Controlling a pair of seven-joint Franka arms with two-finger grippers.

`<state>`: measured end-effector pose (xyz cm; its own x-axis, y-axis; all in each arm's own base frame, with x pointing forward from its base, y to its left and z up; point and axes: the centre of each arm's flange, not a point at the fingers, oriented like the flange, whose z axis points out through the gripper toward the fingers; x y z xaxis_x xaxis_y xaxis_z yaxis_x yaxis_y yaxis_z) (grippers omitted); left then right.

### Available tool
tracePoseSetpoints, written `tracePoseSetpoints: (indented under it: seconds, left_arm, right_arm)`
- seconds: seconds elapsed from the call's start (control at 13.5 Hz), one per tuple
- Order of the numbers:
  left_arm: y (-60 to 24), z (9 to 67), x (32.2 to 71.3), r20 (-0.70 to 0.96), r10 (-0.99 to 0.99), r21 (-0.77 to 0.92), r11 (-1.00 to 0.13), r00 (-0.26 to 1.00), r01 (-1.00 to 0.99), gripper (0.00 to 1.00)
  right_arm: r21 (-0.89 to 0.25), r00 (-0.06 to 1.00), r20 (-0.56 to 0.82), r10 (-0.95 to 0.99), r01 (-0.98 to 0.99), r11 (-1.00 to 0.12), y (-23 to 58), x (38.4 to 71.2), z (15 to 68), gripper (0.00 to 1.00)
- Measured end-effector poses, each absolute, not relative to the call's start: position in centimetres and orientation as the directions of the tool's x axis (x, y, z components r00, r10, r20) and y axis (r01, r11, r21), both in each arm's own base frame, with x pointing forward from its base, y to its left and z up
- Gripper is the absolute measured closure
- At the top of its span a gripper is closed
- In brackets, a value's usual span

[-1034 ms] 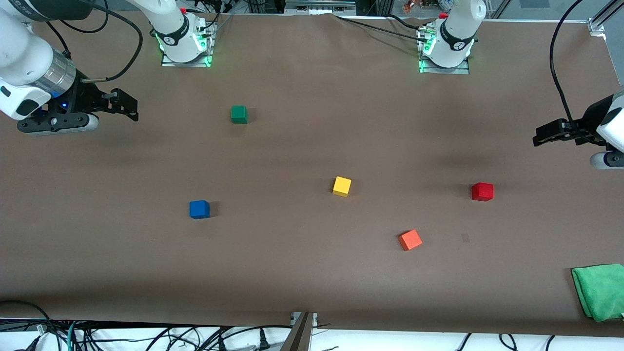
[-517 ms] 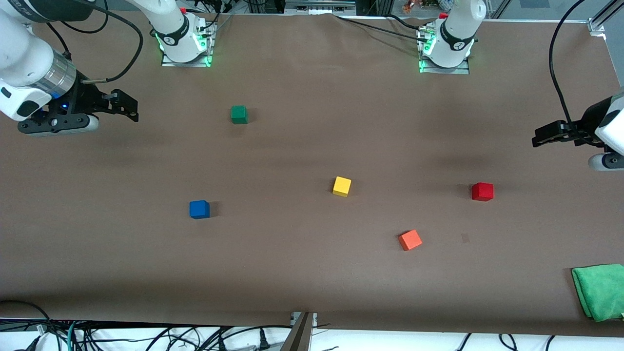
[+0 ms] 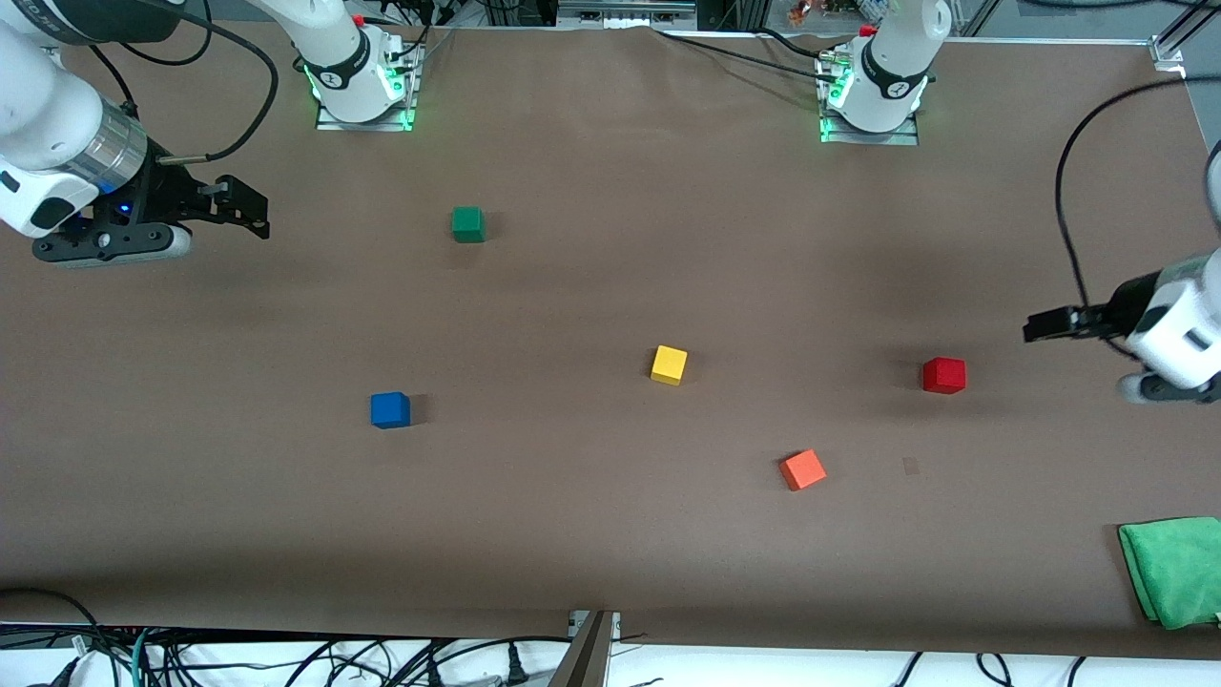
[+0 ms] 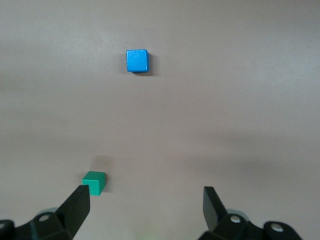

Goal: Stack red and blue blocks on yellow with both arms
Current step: 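Reach the left gripper down to the red cube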

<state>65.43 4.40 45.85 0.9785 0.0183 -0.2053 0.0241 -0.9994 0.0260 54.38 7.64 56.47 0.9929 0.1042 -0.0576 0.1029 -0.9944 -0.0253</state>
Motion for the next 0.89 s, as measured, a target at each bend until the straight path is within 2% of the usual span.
tracePoseSetpoints:
  seconds: [0.37,0.89]
  left_arm:
    - [5.1,33.7,67.6,-0.197,-0.063,0.052,-0.997,0.978,-0.054,0.0]
    - [6.5,22.4,63.8,-0.068,-0.101,0.041,-0.994,0.993,-0.099,0.0]
  right_arm:
    - [-0.025,0.992,-0.061,0.108,0.106,-0.994,7.6,54.4,56.4,0.0]
    - [-0.024,0.991,-0.07,0.11,0.109,-0.994,7.7,54.6,55.9,0.0]
